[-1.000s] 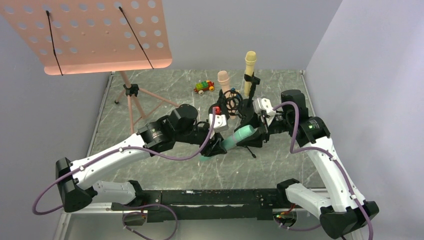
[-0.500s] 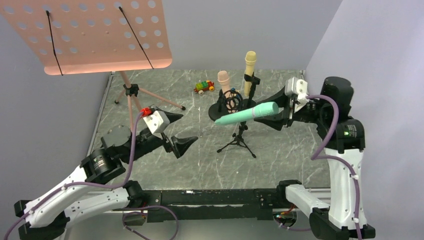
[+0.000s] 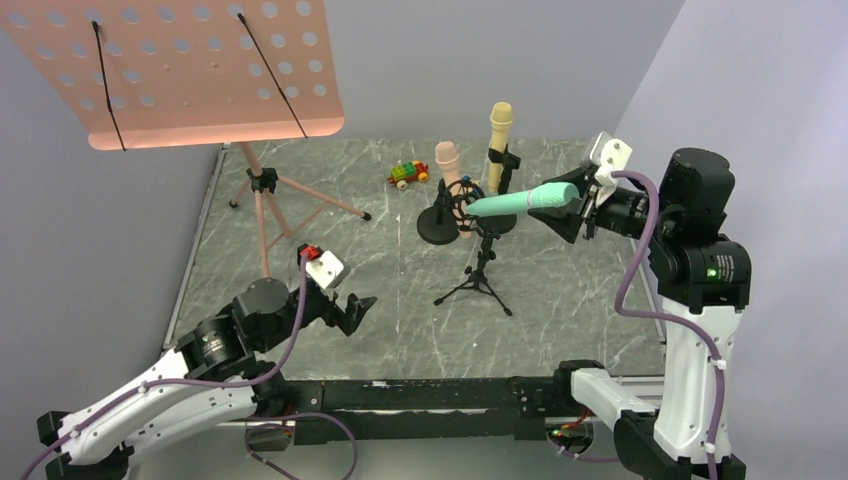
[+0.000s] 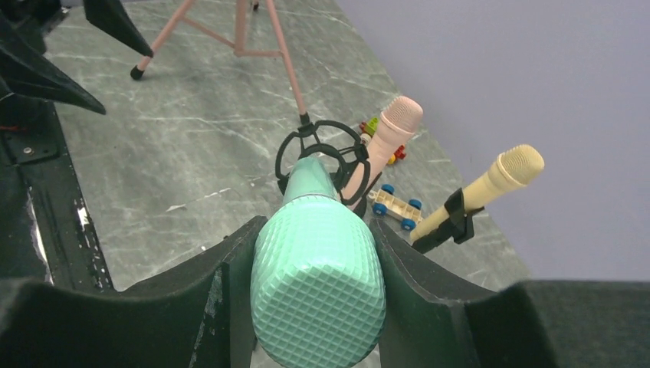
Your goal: Attach the microphones to the stand
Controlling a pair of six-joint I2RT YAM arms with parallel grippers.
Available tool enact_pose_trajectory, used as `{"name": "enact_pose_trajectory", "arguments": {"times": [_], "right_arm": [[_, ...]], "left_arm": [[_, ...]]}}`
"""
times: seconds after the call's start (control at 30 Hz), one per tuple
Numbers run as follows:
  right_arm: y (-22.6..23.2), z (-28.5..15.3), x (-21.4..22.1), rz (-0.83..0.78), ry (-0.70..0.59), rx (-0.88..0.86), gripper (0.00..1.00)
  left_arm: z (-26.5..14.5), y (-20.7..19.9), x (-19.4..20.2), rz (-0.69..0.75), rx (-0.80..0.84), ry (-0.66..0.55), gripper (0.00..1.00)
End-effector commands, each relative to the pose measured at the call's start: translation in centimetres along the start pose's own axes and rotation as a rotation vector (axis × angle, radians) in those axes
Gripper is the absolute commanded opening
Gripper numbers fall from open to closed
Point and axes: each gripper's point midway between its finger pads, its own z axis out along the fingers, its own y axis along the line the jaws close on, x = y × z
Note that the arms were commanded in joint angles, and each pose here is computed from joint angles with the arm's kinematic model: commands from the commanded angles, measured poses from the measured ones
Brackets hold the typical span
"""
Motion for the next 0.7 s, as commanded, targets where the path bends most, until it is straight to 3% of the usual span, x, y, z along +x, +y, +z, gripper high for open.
{"name": "enact_pose_trajectory", "arguments": {"times": [0.0,0.67], "right_arm": [[-1.7,0.1,0.7,0.033,0.035,0.069,0.14],[-3.4,4.0,3.4,0.034,0.024,0.07,0.14]], "left_arm": [[-0.5,0.5,-1.3,-0.059,-0.031,-0.064,0.99],[-0.5,0.2,-1.2,-0.087,-0.017,-0.076,0.99]]}}
